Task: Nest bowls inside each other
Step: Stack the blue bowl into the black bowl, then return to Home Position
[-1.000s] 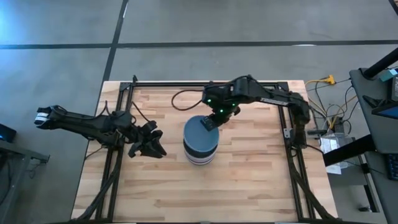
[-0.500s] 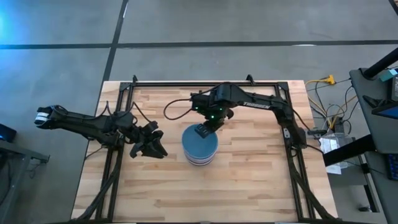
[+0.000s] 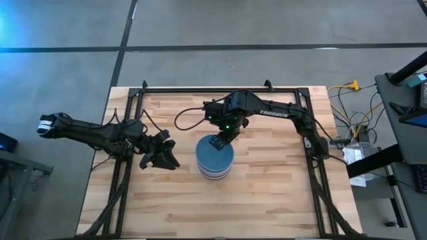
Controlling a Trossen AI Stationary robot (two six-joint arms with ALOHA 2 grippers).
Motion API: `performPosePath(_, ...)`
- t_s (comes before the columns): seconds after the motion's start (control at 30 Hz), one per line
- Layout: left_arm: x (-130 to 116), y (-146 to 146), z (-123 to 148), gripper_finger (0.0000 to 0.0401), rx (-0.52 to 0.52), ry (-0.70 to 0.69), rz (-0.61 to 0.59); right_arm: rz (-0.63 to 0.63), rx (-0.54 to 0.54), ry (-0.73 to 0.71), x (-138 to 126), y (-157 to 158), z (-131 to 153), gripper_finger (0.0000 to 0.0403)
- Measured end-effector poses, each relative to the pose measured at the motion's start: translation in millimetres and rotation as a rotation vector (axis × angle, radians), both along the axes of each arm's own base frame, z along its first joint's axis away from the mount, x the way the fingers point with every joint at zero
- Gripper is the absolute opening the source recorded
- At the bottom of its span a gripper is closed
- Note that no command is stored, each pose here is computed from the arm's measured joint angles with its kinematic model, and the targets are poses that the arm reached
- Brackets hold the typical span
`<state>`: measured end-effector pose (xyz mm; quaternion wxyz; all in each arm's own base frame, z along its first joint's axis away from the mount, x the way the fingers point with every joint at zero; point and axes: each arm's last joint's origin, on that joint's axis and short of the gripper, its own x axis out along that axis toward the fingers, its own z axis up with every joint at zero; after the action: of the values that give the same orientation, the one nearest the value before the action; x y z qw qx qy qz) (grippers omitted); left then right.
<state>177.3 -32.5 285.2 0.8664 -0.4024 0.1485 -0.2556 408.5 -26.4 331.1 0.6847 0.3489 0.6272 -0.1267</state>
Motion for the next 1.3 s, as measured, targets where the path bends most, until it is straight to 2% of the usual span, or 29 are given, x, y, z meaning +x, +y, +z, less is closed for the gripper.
performPosePath(0.37, 0, 0, 2, 0.0122, -0.004, -0.025, 0.004, 0.005, -0.005, -0.023, -4, 1, 8, 0.0136)
performPosePath(0.5, 2, 2, 8, 0.0122, -0.012, -0.09, 0.074, 0.007, -0.015, -0.042, -9, 1, 15, 0.0155)
performPosePath(0.63, 8, 3, 18, 0.0122, -0.032, -0.205, 0.161, 0.004, -0.069, -0.099, -22, 4, 35, 0.0163)
performPosePath(0.83, 33, 1, 26, 0.0122, -0.005, -0.217, 0.185, -0.016, -0.266, -0.229, -48, 16, 72, 0.0164)
performPosePath(0.93, 51, 0, 22, 0.0122, 0.009, -0.174, 0.185, -0.014, -0.309, -0.306, -50, 24, 81, 0.0159)
performPosePath(1.1, 75, -4, 20, 0.0122, 0.013, -0.151, 0.144, 0.048, -0.312, -0.372, -42, 41, 72, 0.0129)
performPosePath(1.3, 86, -5, 32, 0.0122, 0.018, -0.183, 0.145, 0.13, -0.351, -0.374, -48, 66, 59, 0.0077)
